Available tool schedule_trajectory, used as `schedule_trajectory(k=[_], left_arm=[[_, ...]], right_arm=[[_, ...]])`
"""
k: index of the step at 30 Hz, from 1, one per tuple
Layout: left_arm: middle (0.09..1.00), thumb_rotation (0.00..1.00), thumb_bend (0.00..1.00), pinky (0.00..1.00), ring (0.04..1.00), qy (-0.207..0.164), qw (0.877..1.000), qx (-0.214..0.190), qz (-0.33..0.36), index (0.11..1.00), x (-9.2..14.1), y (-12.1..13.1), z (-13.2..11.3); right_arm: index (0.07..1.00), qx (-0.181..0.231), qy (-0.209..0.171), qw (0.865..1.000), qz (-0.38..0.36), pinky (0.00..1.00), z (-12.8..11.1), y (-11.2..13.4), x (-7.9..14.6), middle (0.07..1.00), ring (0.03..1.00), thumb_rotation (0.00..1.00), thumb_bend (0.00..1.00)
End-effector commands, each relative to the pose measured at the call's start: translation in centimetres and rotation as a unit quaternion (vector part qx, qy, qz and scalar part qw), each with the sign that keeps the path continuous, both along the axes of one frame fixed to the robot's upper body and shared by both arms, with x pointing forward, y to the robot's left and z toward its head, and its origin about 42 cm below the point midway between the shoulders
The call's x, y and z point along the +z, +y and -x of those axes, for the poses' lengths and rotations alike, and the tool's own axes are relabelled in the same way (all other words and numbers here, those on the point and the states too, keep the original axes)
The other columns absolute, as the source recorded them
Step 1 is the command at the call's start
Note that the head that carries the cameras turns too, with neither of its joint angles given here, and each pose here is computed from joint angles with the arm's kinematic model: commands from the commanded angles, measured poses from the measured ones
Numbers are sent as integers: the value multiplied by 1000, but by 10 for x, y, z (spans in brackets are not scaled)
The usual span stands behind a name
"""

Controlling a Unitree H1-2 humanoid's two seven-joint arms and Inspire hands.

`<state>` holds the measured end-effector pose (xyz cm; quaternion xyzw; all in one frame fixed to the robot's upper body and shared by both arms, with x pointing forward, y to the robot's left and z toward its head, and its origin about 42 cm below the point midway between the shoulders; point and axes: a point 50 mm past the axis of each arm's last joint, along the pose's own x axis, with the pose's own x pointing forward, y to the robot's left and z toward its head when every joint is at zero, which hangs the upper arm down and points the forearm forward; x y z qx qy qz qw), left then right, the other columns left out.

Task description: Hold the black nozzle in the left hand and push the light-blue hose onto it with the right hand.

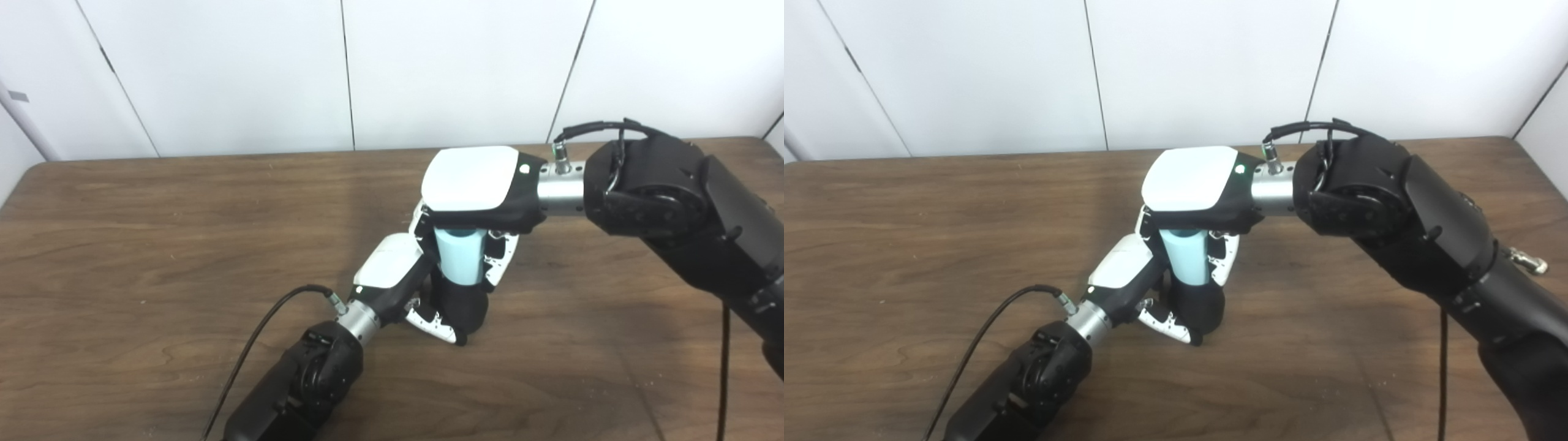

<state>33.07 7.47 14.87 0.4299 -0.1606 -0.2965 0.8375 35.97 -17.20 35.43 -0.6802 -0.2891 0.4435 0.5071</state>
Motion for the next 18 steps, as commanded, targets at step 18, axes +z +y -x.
schedule_trajectory(k=[18], left_arm=[[472,0,527,428,430,111,990,-22,-87,486,-53,12,23]], right_arm=[[539,-10,-49,995,-89,323,14,-51,-30,510,411,0,495]])
